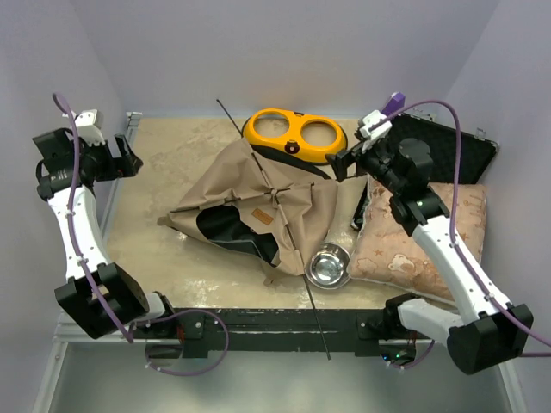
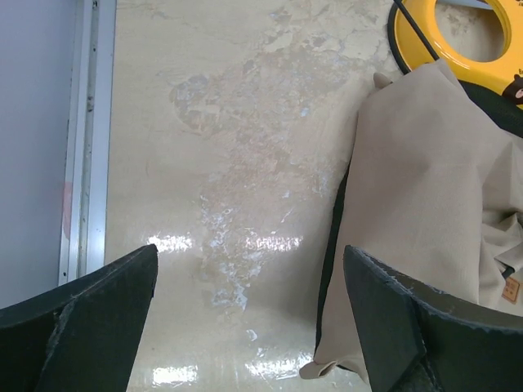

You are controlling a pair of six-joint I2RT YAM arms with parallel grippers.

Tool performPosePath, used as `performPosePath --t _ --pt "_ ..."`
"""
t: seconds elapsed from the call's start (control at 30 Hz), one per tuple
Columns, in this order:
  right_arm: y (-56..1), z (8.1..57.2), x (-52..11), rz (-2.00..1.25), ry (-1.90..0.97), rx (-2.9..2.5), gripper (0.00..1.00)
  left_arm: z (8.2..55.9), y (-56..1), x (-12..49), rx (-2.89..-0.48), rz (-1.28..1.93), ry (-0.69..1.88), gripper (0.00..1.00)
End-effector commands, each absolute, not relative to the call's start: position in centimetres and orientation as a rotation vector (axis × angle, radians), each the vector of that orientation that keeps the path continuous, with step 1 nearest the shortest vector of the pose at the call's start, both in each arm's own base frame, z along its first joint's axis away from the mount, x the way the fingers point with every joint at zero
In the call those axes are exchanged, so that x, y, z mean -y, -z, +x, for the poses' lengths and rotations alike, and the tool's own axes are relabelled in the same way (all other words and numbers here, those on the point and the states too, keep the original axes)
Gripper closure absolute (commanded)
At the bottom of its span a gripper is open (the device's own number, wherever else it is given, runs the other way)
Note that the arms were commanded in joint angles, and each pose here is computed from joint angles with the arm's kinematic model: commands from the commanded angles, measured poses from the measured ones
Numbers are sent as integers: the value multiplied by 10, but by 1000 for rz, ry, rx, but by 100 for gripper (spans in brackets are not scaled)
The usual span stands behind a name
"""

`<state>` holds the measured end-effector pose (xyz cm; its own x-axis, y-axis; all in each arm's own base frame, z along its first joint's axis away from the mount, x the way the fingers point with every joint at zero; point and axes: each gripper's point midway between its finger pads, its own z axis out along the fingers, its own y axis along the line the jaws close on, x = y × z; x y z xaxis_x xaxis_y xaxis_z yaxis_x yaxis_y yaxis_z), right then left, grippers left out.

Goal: Set up the pet tent

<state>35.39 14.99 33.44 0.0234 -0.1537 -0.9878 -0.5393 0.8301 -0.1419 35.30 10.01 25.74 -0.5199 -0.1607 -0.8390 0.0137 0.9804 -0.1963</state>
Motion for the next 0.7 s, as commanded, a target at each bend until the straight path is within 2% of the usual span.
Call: performPosePath --t 0.0,0.13,0.23,0.37,0.47,0.53,0.67 --pt "-358 345 -188 -822 -425 -1410 2 356 -284 -95 -2079 -74 224 0" --pt "-363 333 -242 -1010 -420 -1284 2 341 -297 -70 -2027 18 439 0" --pt "-365 310 -292 -1170 -454 -1138 8 323 -301 -46 -1959 112 634 0" --pt "-350 288 -347 -1359 -511 -1005 11 293 -290 -20 -1969 297 728 1" --pt "-331 278 -381 -1475 -541 -950 12 271 -270 -7 -2037 360 829 8" --pt "-314 273 -402 -1532 -572 -934 14 266 -254 -4 -2083 296 896 20" --pt "-292 261 -439 -1583 -621 -911 18 266 -254 -8 -2114 263 842 26"
